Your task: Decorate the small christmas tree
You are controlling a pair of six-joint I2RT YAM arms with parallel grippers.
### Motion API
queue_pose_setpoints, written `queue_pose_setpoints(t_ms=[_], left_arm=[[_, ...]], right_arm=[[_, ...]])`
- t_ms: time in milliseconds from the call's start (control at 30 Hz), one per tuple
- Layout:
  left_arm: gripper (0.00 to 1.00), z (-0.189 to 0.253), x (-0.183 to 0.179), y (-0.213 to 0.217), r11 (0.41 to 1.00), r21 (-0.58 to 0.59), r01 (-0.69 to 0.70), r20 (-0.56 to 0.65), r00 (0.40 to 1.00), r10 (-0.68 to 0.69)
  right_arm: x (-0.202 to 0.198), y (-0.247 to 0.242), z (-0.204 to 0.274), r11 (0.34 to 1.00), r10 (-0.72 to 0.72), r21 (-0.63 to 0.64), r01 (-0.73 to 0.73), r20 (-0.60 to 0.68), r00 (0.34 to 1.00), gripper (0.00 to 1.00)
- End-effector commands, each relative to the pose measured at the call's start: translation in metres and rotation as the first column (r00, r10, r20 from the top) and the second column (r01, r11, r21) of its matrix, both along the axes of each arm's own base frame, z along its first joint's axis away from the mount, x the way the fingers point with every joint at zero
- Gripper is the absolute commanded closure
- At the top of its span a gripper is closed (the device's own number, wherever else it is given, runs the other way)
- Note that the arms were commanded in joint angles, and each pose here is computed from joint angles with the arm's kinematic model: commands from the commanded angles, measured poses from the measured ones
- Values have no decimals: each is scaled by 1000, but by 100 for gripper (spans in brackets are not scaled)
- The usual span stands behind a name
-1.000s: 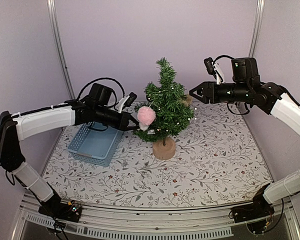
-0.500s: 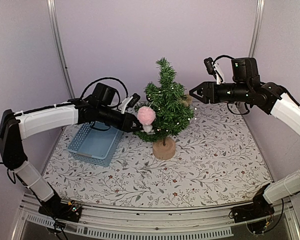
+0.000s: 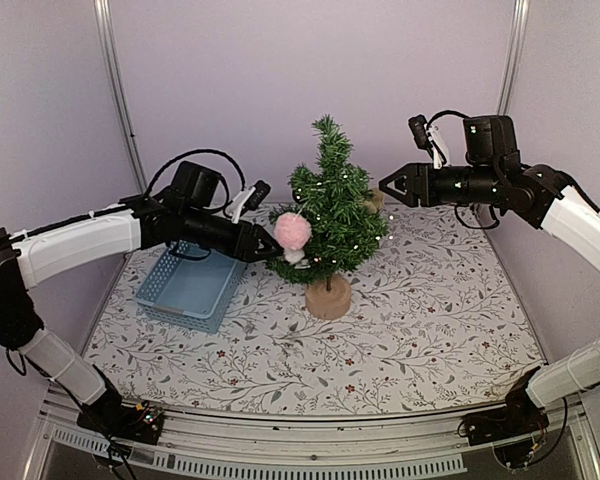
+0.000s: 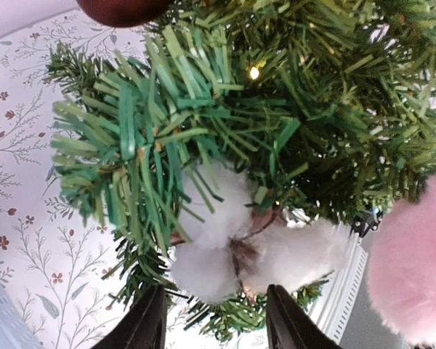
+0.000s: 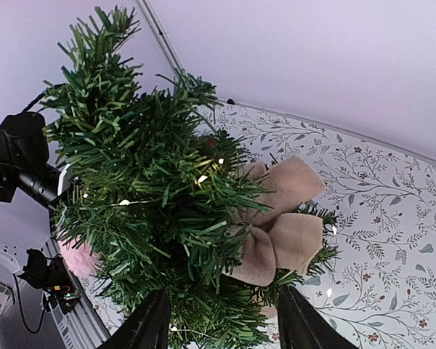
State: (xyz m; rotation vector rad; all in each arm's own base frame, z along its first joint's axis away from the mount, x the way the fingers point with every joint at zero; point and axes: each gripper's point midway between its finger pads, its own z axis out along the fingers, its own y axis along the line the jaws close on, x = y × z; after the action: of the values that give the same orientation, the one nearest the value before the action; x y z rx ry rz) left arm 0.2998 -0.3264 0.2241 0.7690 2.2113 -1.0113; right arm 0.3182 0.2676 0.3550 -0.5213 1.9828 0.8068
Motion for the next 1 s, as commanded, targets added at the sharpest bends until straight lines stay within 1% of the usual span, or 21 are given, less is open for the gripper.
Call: queue_pose_setpoints(t_ms=[0, 200, 300, 367, 433, 500, 533, 600, 667, 733, 800, 867, 900, 967], left_arm=[[51, 1, 0, 10, 1000, -7, -29, -5, 1000, 29], [49, 1, 8, 29, 995, -14, -96, -4, 995, 96], [48, -2, 23, 62, 972, -28, -232, -26, 973, 231], [45, -7, 36, 92, 934, -21, -356, -45, 934, 355], [44, -21, 44, 118, 896, 31, -444, -69, 893, 445], [44, -36, 46, 131, 872, 110, -476, -69, 872, 485], [43, -47, 44, 134, 867, 159, -473, -84, 868, 489], [40, -60, 42, 135, 858, 208, -469, -94, 864, 495], [40, -76, 40, 137, 837, 264, -480, -100, 849, 519], [40, -95, 34, 133, 830, 317, -458, -111, 852, 512], [44, -116, 30, 133, 796, 394, -459, -86, 844, 530], [51, -135, 30, 139, 731, 485, -479, -43, 822, 567], [53, -142, 30, 139, 712, 517, -476, -34, 819, 572], [55, -151, 31, 133, 701, 548, -457, -27, 827, 561]], right_arm=[[0, -1, 3, 1000, 5, 11, -6, 13, 1000, 46], [0, -1, 3, 1000, 4, 12, -4, 14, 1000, 46], [0, -2, 3, 1000, 2, 10, -3, 14, 1000, 46], [0, -3, 2, 1000, -1, 10, 0, 15, 1000, 46], [0, -4, 2, 1000, -4, 10, 4, 16, 1000, 45], [-1, -3, 2, 1000, -1, 10, 1, 14, 1000, 45], [0, -4, 2, 1000, -1, 10, 1, 14, 1000, 45], [-1, -4, 1, 1000, 0, 10, 0, 12, 1000, 45], [0, -4, 0, 1000, -2, 9, 2, 11, 1000, 45], [0, -4, 0, 1000, -1, 9, 1, 11, 1000, 45], [0, -4, 0, 1000, -2, 11, 1, 11, 1000, 45], [0, -4, -1, 1000, 0, 11, 0, 9, 1000, 44], [0, -4, 0, 1000, -1, 12, 1, 10, 1000, 44], [0, -4, -1, 1000, -3, 11, 2, 5, 1000, 44]])
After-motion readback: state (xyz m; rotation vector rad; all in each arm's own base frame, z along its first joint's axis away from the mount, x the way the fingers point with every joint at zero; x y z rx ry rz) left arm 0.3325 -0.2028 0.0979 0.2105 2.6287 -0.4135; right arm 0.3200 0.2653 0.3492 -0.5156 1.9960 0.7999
